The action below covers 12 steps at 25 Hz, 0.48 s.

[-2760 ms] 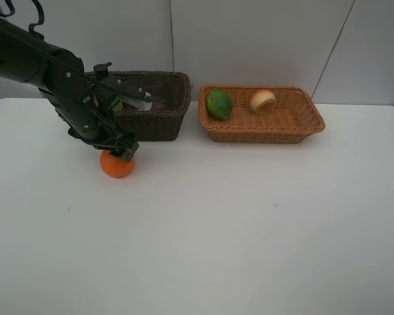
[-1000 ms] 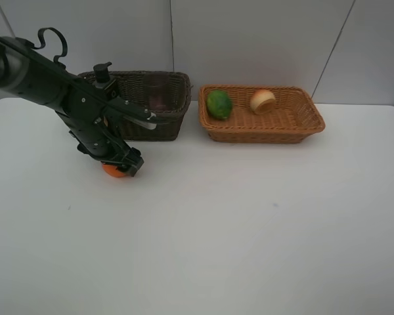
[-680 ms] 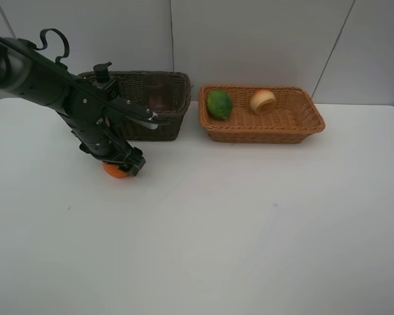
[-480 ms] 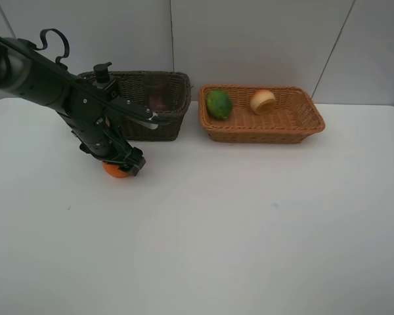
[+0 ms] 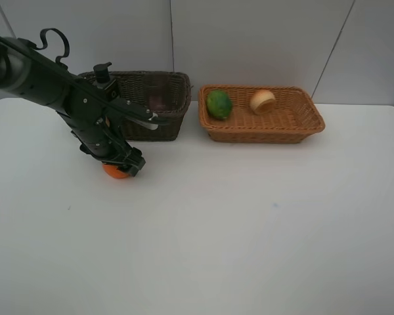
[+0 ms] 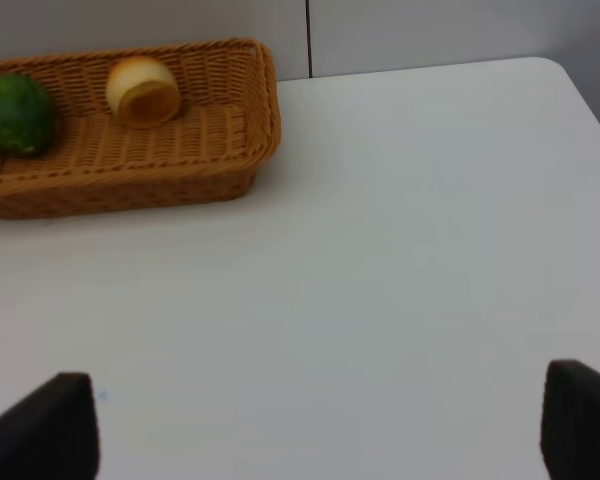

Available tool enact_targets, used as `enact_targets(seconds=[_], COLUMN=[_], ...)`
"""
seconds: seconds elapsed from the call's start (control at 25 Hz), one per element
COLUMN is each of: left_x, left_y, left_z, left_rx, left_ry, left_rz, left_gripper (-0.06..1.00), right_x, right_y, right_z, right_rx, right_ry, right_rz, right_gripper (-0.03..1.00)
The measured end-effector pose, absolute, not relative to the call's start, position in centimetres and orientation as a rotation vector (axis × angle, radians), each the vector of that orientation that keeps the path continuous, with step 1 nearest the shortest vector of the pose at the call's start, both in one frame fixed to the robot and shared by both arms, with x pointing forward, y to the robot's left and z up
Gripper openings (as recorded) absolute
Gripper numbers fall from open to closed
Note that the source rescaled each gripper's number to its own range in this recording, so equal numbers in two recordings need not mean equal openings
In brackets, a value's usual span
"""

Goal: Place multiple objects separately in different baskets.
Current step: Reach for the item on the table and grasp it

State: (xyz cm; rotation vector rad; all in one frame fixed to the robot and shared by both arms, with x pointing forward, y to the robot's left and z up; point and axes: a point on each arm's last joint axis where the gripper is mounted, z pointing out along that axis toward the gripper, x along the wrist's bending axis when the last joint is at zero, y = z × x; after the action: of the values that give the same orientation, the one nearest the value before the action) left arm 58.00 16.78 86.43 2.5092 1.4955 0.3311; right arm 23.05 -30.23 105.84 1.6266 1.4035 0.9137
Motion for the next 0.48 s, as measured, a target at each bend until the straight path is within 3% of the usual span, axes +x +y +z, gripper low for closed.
enact_targets(seconds=[0.48], left_x=[57.92], left_y=[16.83], left_z=[86.53], left_rx=[2.512], left_ry=[1.506], left_rz=[0.326], left_gripper=[0.92], right_x=[23.05], right_y=[-30.23], right_z=[105.84], right_rx=[1.627], right_ry=[1.404], right_rz=[0.914], right_gripper=[0.95])
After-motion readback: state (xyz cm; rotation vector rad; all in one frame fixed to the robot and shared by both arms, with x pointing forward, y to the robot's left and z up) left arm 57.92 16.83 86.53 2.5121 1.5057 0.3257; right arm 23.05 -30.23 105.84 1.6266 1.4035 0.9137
